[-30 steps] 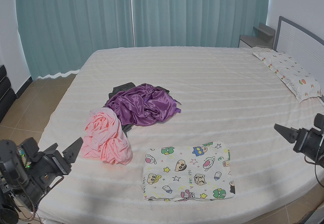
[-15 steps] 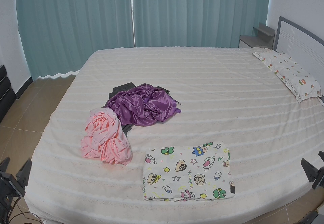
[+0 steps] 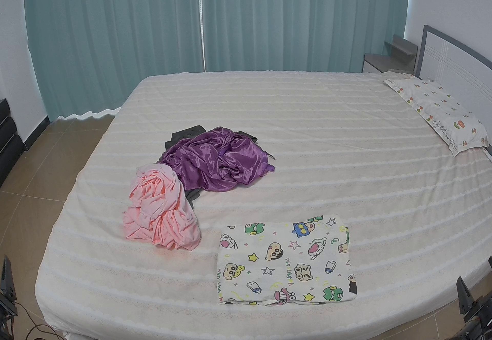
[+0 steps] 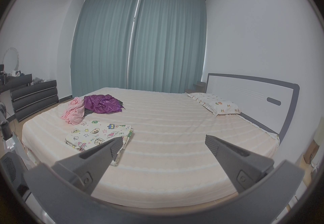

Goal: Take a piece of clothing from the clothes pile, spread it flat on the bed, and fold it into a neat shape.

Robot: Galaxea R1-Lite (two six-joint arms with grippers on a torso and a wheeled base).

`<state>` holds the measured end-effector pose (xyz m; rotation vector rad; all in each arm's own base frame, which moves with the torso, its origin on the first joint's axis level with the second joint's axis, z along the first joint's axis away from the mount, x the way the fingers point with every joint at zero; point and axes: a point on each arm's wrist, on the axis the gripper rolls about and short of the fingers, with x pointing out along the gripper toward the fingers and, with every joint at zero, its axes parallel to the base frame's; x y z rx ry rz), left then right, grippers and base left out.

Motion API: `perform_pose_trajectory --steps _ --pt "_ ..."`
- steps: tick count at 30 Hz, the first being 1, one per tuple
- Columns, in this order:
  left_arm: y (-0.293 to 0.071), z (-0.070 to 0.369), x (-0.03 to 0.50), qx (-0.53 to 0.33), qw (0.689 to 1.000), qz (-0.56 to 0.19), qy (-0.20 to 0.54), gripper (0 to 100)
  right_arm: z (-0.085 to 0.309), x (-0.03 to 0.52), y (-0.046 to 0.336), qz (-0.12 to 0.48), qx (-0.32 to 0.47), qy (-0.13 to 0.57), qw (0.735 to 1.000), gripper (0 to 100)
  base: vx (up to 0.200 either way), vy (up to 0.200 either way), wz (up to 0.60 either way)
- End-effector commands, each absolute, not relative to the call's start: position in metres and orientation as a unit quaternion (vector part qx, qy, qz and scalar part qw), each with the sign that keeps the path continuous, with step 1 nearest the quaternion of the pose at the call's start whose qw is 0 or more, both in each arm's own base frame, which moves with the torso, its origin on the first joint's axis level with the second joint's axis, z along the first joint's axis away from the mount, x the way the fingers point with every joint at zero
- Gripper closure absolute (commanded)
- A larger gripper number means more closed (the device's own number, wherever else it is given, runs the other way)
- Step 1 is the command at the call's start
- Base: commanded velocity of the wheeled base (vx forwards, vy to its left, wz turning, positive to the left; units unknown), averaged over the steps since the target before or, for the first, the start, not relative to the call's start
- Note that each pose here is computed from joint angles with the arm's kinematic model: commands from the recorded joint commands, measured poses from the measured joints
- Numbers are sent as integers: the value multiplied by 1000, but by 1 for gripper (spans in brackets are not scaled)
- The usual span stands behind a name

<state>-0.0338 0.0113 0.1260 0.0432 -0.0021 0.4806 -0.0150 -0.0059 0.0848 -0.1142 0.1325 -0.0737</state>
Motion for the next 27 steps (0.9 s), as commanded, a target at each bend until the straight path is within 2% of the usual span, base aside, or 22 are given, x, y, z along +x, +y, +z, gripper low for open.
perform_pose_trajectory --steps 1,5,9,11,15,24,27 --pt "10 100 -34 22 976 216 -22 0 78 -16 -6 -38 -48 59 996 0 0 0 0" --pt "8 84 -25 22 983 179 -34 0 78 -16 -6 -36 -77 59 995 0 0 0 0" --pt "4 82 -23 3 995 94 -31 0 78 -15 -4 6 -81 54 995 0 0 0 0" --pt "4 82 -23 3 996 80 -32 0 78 -15 -4 14 -79 49 996 0 0 0 0" --pt "-1 81 -23 -9 999 -20 -29 0 79 -15 -4 6 -76 43 996 0 0 0 0" --pt "-2 82 -23 3 998 -51 -30 0 78 -15 -4 12 -29 45 999 0 0 0 0" --pt "-1 82 -23 31 999 -32 -32 0 79 -15 -3 21 -27 43 998 0 0 0 0"
